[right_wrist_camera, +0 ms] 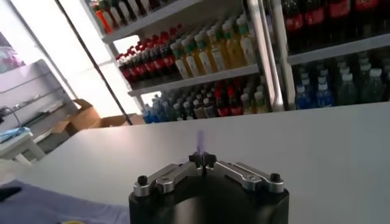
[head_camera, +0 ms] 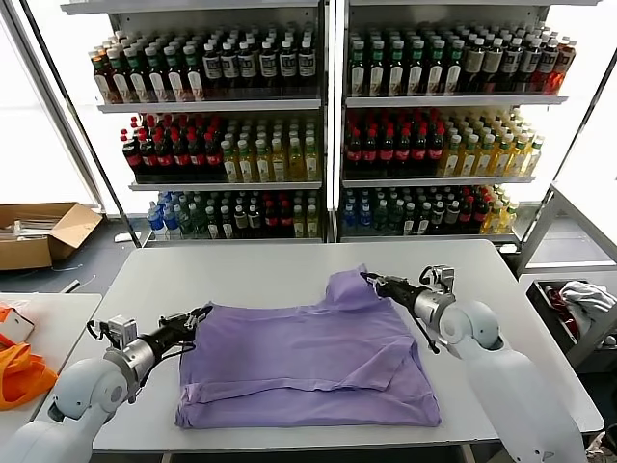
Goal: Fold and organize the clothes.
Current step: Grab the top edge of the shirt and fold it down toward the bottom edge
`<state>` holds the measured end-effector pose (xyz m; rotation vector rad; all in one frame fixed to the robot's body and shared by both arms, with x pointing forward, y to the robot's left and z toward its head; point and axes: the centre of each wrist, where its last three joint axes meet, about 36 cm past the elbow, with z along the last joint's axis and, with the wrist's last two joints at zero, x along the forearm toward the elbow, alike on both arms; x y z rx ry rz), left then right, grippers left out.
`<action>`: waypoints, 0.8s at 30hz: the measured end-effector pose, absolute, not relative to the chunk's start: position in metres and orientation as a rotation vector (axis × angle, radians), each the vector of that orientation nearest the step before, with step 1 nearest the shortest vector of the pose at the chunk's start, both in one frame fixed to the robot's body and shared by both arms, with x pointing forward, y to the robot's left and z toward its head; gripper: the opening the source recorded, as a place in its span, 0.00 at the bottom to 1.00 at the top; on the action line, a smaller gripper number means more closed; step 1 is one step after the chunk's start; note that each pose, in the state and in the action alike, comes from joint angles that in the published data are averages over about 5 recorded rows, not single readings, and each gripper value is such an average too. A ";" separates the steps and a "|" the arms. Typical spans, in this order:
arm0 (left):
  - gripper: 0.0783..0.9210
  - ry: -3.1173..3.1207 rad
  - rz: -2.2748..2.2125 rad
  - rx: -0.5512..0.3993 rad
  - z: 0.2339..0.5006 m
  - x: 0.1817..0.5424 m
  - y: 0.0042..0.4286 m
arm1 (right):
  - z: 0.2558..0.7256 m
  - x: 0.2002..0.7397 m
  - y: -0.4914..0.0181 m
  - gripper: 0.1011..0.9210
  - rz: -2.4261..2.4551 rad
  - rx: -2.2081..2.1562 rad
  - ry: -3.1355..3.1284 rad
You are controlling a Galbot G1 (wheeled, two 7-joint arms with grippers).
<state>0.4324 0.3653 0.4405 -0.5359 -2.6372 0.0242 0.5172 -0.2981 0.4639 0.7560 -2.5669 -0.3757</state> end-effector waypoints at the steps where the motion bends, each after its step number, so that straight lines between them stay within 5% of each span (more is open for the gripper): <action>1: 0.02 -2.640 0.022 -0.539 0.443 0.429 0.364 | 0.466 0.510 -0.302 0.01 -0.382 0.756 -2.570; 13: 0.02 -2.623 -0.045 -0.560 0.470 0.376 0.355 | 0.482 0.420 -0.336 0.01 -0.427 0.735 -2.590; 24: 0.02 -2.537 -0.077 -0.550 0.454 0.341 0.360 | 0.471 0.343 -0.345 0.01 -0.427 0.683 -2.524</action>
